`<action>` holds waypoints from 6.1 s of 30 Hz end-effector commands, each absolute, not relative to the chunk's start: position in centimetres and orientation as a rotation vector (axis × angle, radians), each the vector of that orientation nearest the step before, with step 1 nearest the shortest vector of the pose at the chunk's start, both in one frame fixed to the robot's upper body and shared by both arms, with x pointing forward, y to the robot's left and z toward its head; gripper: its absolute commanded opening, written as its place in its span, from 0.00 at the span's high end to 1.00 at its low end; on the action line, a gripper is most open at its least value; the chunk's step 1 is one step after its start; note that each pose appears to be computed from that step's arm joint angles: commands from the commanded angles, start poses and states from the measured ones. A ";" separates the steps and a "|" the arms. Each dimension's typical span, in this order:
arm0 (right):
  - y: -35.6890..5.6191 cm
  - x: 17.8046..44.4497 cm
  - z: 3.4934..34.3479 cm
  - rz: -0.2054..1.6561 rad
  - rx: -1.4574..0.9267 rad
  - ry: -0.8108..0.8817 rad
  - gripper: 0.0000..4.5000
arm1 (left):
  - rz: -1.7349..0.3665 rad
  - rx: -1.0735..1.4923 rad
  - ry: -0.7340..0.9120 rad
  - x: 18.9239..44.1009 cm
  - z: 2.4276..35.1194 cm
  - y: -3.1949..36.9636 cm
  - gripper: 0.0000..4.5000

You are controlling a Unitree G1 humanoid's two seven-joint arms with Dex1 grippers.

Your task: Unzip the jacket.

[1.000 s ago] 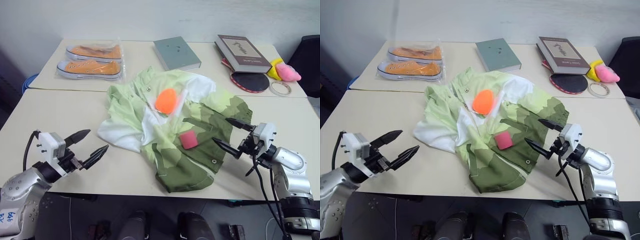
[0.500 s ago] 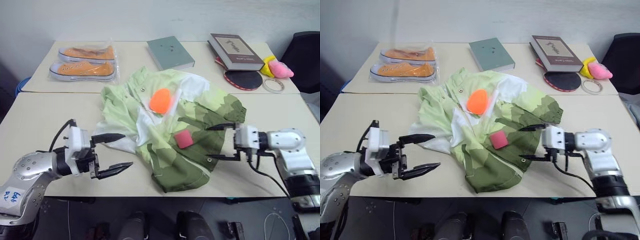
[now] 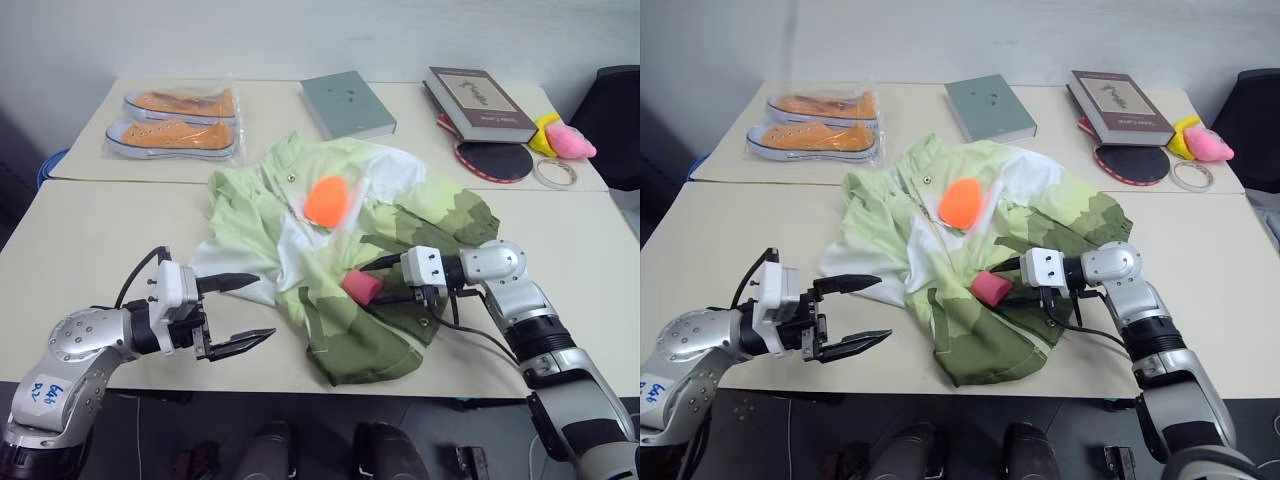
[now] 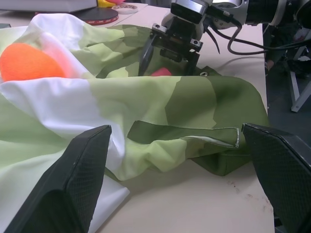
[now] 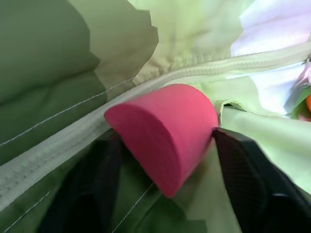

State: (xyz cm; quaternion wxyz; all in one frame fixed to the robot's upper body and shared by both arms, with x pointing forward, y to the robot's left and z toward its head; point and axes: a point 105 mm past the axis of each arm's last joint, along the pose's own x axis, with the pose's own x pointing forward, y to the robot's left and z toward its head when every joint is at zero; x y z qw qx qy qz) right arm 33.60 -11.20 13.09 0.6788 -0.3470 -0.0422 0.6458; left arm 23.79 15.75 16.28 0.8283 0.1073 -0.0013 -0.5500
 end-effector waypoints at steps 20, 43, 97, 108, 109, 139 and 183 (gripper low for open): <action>-37.2 32.4 17.3 0.364 -0.624 0.104 0.88 | -1.217 0.216 -0.047 23.7 16.1 14.4 0.00; -25.0 28.3 21.2 0.970 -0.470 -0.058 0.01 | -0.852 0.479 -0.012 30.8 17.0 23.6 0.00; -27.2 26.0 14.3 1.060 -0.262 0.387 0.64 | -1.309 -0.090 0.521 15.4 8.2 17.2 0.68; -19.1 26.4 20.7 1.239 -0.023 0.260 0.00 | -1.217 -0.048 0.195 21.4 17.1 21.5 0.01; -18.1 27.0 20.5 1.234 -0.049 0.260 0.00 | -1.212 -0.008 0.142 22.6 17.7 21.1 0.01; -18.4 36.4 18.3 0.787 -0.253 0.049 0.97 | -1.016 0.367 0.305 33.3 6.9 16.4 0.00; -23.0 27.9 22.8 0.959 -0.530 -0.270 0.01 | -0.924 0.422 0.166 25.0 14.5 25.7 0.00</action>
